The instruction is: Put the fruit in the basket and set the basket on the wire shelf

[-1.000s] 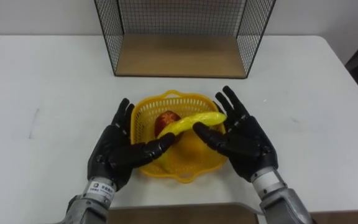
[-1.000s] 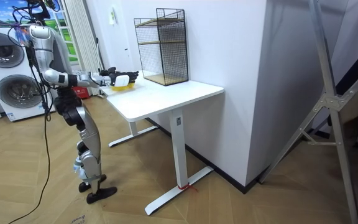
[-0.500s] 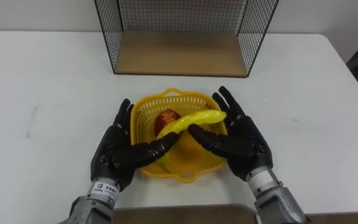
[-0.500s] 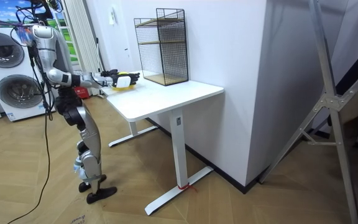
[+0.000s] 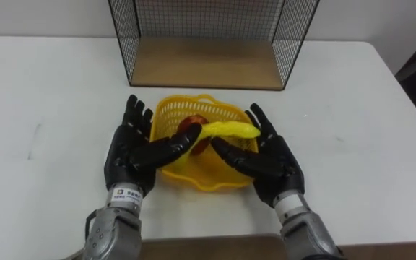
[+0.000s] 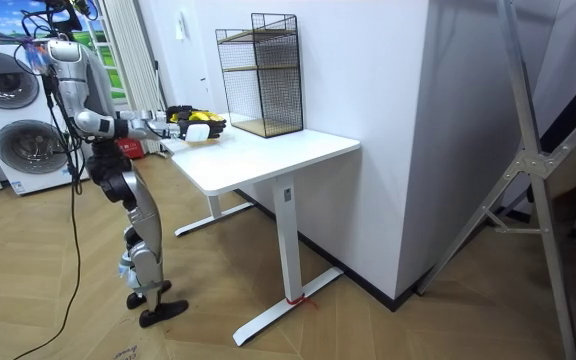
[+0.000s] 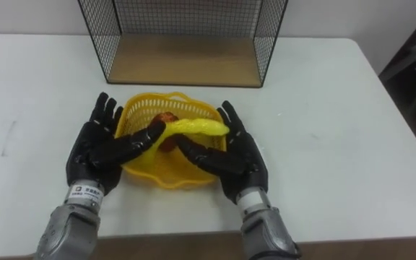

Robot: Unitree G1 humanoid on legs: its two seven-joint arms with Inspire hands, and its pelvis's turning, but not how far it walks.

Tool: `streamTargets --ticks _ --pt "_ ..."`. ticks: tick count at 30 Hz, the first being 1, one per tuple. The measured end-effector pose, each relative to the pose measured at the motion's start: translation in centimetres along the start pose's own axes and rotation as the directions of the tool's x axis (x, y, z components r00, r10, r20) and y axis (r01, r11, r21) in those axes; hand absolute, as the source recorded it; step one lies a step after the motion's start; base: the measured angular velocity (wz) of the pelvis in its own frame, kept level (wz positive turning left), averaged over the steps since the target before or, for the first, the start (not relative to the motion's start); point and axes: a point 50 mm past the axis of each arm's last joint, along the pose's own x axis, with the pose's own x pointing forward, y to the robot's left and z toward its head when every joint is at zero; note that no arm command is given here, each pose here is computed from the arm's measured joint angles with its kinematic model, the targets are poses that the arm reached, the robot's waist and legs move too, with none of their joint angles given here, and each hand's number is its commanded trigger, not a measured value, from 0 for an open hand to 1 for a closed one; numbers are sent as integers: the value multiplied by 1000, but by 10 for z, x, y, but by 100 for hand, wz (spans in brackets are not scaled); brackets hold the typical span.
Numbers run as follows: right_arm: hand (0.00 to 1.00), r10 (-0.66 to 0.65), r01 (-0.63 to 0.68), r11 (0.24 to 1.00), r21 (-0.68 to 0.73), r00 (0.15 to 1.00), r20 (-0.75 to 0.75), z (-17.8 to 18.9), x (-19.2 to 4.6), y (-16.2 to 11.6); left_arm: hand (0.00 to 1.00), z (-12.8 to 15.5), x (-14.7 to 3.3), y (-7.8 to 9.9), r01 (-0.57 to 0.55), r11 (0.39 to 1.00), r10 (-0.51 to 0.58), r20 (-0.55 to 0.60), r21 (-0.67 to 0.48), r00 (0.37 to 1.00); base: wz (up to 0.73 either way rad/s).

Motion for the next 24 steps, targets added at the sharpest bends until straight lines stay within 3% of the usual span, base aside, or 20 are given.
streamTargets --ticks 15,24 --pt "0 5 -7 1000 14 987 158 28 13 21 0 11 10 -24 23 999 -19 99 -45 995 0" --pt "0 6 -8 1000 12 985 172 31 16 25 0 11 10 -25 23 998 -18 106 -53 994 0"
